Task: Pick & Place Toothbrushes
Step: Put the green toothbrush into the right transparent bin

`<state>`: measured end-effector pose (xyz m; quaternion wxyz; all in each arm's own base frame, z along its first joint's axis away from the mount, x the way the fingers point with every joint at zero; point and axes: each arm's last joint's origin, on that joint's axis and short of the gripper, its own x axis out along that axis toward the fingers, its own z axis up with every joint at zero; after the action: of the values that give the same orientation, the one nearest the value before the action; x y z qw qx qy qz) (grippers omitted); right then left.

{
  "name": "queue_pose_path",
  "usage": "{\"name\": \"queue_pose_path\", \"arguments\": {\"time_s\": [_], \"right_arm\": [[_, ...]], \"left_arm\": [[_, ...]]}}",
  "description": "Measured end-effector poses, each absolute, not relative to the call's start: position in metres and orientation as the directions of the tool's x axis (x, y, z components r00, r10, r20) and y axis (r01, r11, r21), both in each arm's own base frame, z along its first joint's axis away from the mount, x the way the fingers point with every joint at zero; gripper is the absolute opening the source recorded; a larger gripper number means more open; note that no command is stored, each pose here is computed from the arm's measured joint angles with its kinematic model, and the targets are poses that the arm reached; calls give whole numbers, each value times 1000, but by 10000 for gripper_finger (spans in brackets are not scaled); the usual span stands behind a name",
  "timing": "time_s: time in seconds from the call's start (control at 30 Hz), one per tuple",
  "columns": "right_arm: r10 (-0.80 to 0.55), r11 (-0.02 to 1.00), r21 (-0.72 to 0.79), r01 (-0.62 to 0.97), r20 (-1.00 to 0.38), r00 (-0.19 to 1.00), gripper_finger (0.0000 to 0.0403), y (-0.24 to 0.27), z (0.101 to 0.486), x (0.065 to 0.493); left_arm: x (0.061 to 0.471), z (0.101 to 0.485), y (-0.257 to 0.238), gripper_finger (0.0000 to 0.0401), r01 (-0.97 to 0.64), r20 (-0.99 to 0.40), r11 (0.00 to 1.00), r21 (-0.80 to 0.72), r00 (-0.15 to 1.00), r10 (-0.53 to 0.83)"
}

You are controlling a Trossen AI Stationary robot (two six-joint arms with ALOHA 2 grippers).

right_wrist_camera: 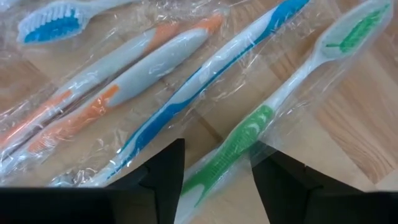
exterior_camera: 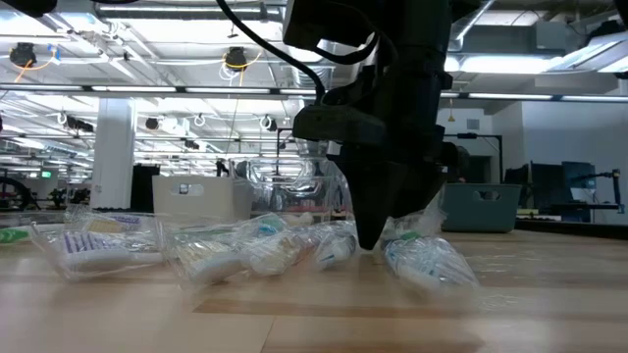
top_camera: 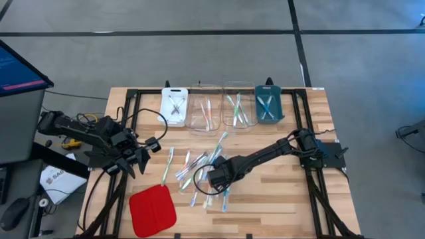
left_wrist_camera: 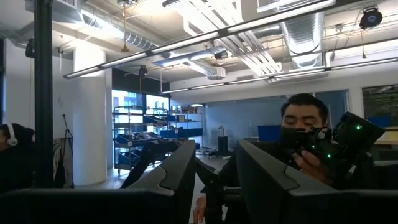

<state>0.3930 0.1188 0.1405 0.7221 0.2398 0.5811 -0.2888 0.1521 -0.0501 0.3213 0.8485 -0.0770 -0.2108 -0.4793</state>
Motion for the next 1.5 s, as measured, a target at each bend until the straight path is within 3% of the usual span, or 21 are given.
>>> {"name": "queue_pose_path", "arguments": {"time_s": [0.87, 1.2, 1.5], "right_arm": [[-147, 687, 20, 726, -975, 166, 209, 109, 150, 402], [-143, 661, 17, 750, -978, 149, 185, 104, 144, 403], [-144, 645, 15, 764, -980, 141, 110, 104, 142, 402]], "left_arm": [[152, 321, -50, 108, 846, 432, 528, 72, 451, -781], [152, 321, -50, 108, 846, 432, 529, 72, 451, -781], [152, 321, -50, 108, 846, 432, 529, 72, 451, -781]]}}
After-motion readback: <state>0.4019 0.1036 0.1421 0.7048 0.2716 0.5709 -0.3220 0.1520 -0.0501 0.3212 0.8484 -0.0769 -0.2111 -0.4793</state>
